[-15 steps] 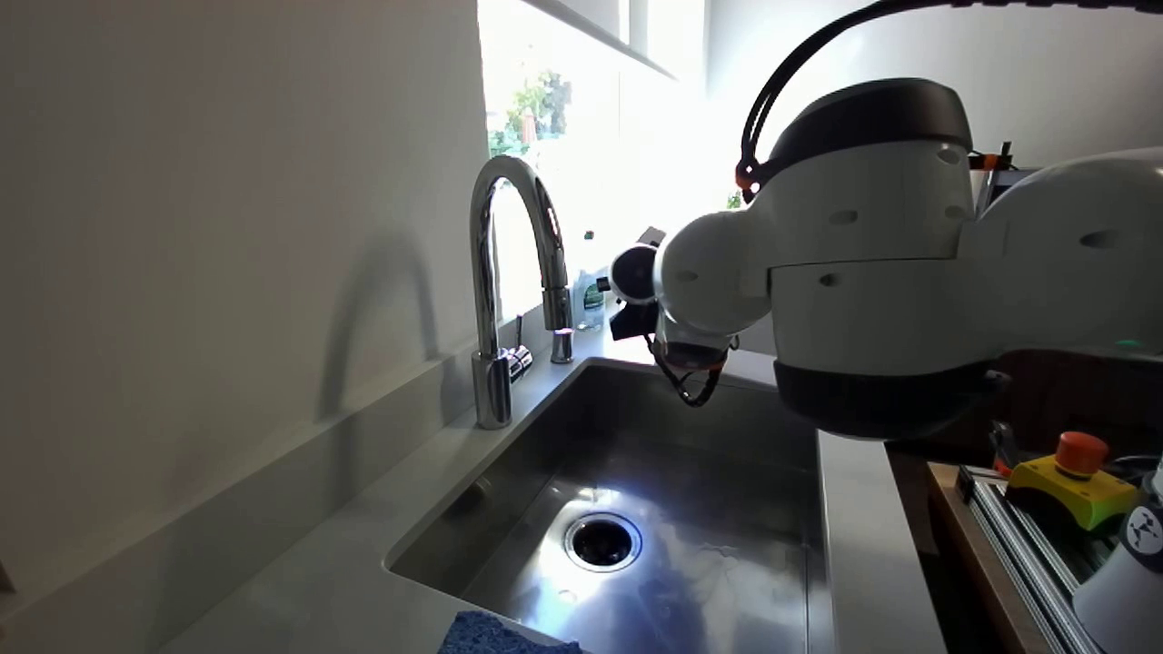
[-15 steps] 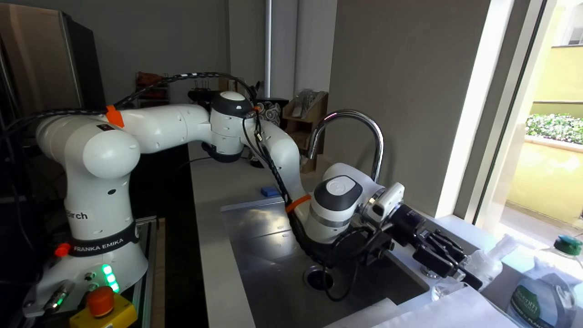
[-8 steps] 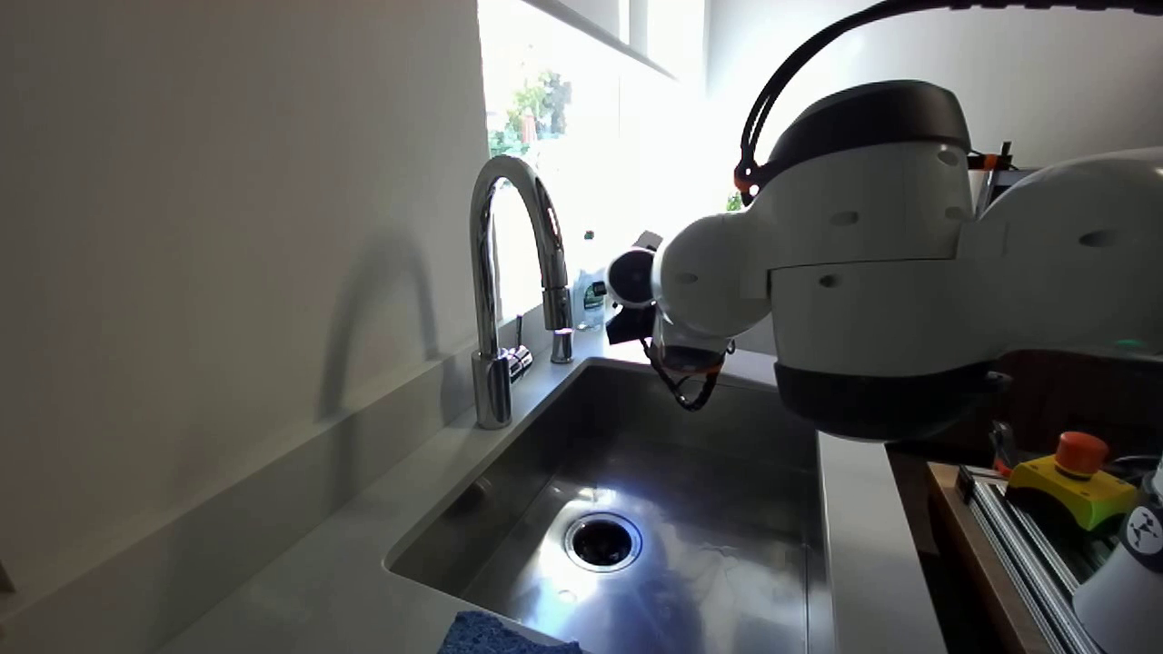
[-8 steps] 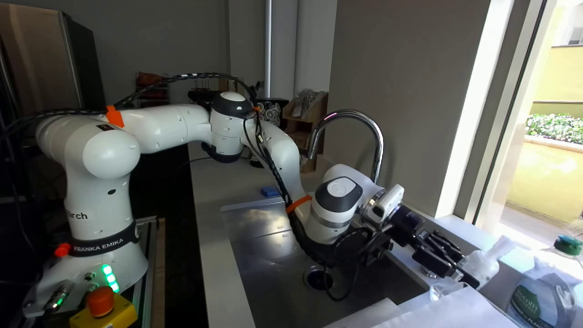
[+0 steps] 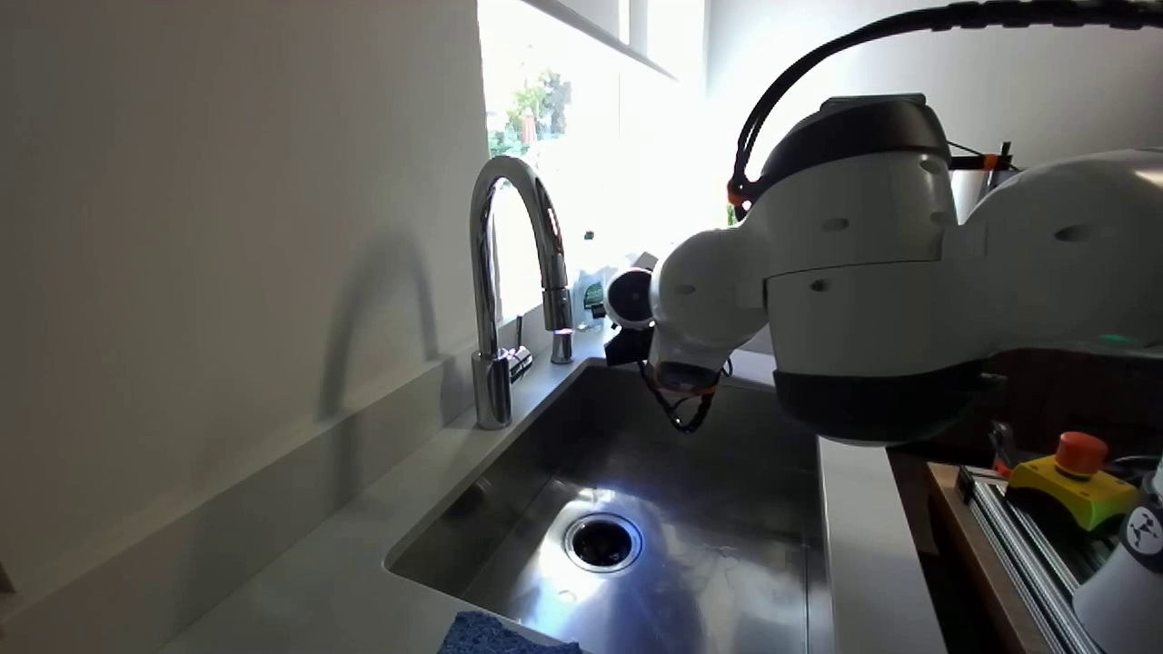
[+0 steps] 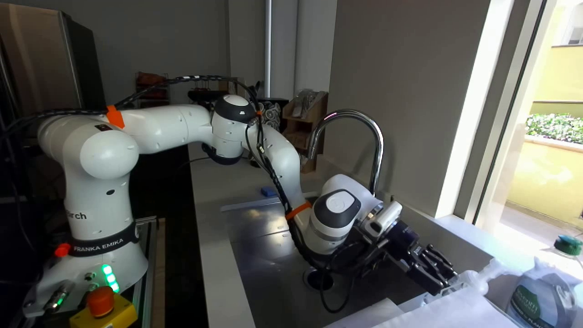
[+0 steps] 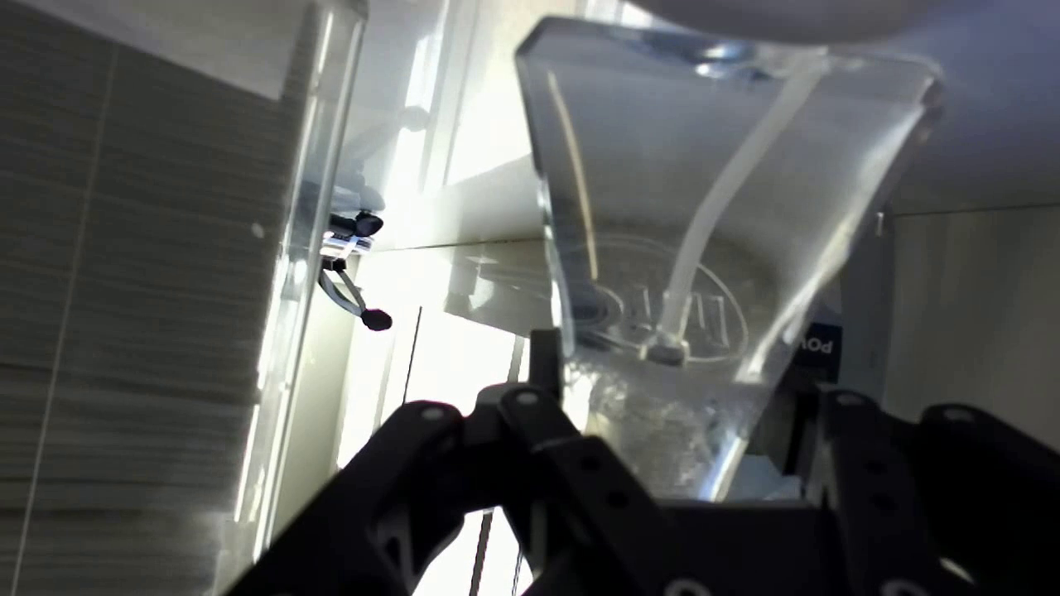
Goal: Remove the bottle from the window sill
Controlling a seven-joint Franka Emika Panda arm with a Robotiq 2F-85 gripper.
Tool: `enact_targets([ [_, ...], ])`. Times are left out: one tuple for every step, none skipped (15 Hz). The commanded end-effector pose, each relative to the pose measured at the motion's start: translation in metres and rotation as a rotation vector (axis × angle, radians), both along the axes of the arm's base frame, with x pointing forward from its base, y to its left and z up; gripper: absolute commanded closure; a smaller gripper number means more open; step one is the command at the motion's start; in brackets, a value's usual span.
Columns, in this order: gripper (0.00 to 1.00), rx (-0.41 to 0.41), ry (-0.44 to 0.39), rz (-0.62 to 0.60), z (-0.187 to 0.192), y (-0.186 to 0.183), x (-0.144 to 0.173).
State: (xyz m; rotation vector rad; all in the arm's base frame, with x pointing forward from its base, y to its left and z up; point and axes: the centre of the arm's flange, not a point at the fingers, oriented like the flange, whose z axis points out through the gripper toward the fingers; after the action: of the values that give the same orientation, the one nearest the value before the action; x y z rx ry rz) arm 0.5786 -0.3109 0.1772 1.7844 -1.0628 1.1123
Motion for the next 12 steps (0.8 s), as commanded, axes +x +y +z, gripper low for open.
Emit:
enact_targets([
  [0.7,0.002,-0.019,0.001,-0.0079,-0.0019,0.0072],
  [0.7,0.003,-0.02,0.001,-0.0066,-0.0002,0.0068],
  [0.7,-0.004,-0.023,0.001,-0.0057,0.0006,0.0065],
  [0.7,-0.009,-0.028,0.003,-0.0054,0.0004,0.0063],
  [0.7,-0.015,-0.029,0.004,-0.0062,0.0013,0.0066],
  [0.7,-0.016,-0.029,0.005,-0.0065,0.0005,0.0069],
  [0.7,-0.019,-0.03,0.004,-0.0068,0.0003,0.007],
  [0.7,-0.022,-0.035,0.007,-0.0065,0.0002,0.0072],
  [0.7,-0.035,-0.045,0.008,-0.0064,-0.0011,0.0079],
  [0.7,-0.038,-0.048,0.011,-0.0063,-0.0019,0.0083],
  [0.7,-0.05,-0.054,0.011,-0.0056,-0.0036,0.0088],
  [0.7,-0.062,-0.059,0.011,-0.0039,-0.0042,0.0088],
])
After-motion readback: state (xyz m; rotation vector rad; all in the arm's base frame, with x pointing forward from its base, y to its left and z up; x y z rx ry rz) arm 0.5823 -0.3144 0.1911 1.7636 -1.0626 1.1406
